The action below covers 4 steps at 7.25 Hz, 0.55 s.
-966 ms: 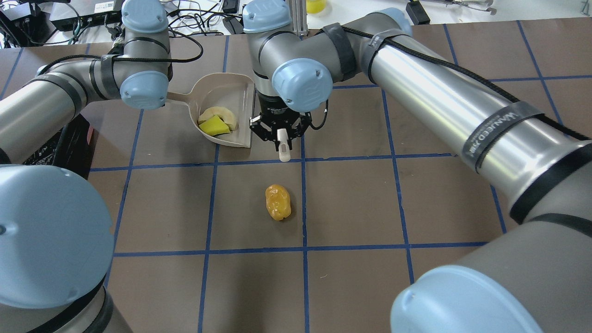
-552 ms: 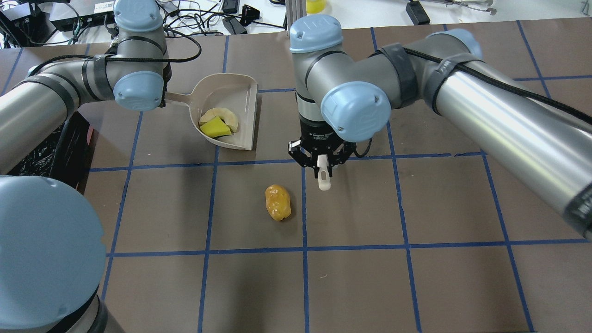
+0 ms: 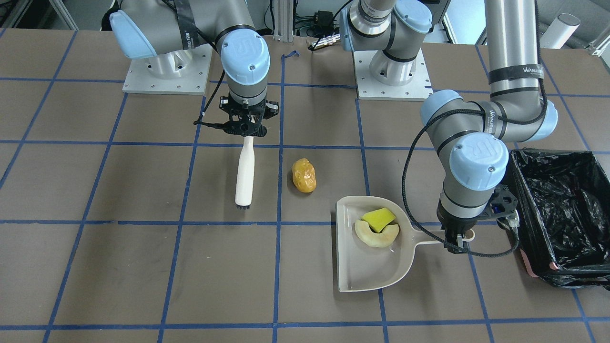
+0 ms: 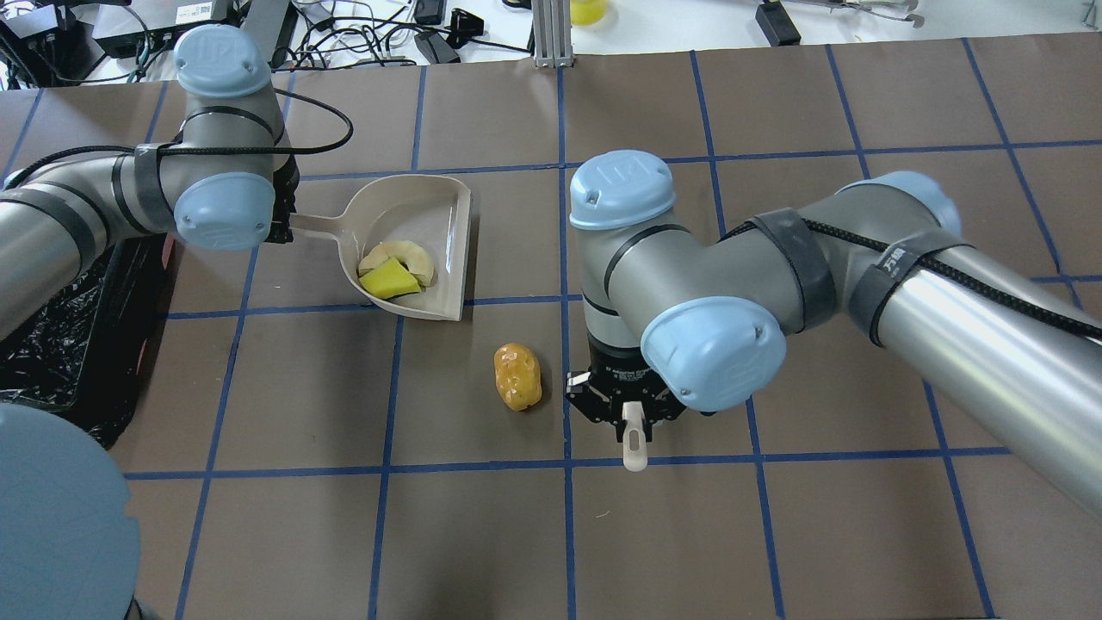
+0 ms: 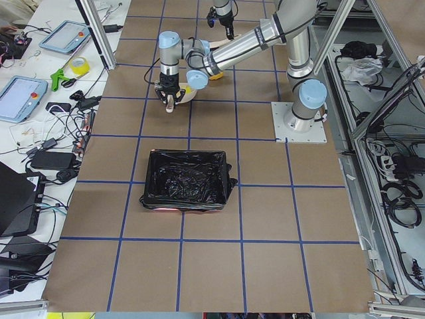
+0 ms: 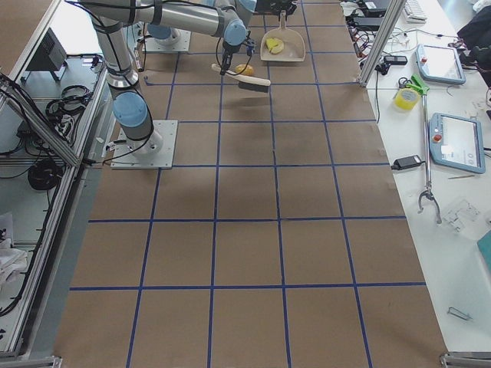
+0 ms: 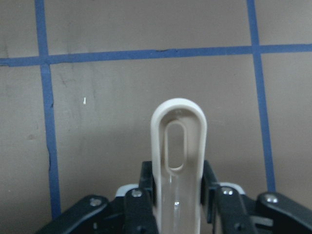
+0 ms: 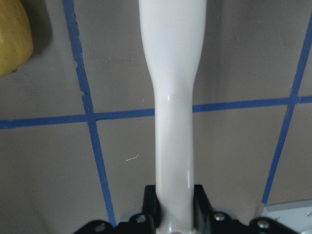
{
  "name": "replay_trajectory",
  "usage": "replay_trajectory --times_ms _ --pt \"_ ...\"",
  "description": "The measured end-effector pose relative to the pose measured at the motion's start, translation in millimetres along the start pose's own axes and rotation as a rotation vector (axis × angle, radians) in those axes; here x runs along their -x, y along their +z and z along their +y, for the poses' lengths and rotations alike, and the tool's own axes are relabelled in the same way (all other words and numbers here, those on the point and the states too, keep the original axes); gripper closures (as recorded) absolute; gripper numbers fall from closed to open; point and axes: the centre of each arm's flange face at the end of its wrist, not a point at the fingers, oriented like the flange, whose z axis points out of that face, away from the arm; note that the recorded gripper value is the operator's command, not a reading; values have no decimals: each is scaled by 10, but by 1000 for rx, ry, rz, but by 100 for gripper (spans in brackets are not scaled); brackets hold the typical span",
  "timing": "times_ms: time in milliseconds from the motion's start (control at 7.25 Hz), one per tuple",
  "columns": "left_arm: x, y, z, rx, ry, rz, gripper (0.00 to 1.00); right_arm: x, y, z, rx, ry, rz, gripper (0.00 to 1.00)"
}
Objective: Sweep and dump trash into bin
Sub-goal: 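Move the brush with the right gripper behind the yellow potato, then sweep the potato into the dustpan with the brush while the left gripper holds it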
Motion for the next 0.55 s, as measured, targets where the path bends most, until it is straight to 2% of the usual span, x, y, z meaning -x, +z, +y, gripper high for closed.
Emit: replay_trajectory --times_ms 414,552 --pt "571 -69 47 -3 5 -31 100 460 241 518 -4 81 49 93" --pt "752 -57 75 -3 6 -42 100 550 277 599 -2 103 42 93"
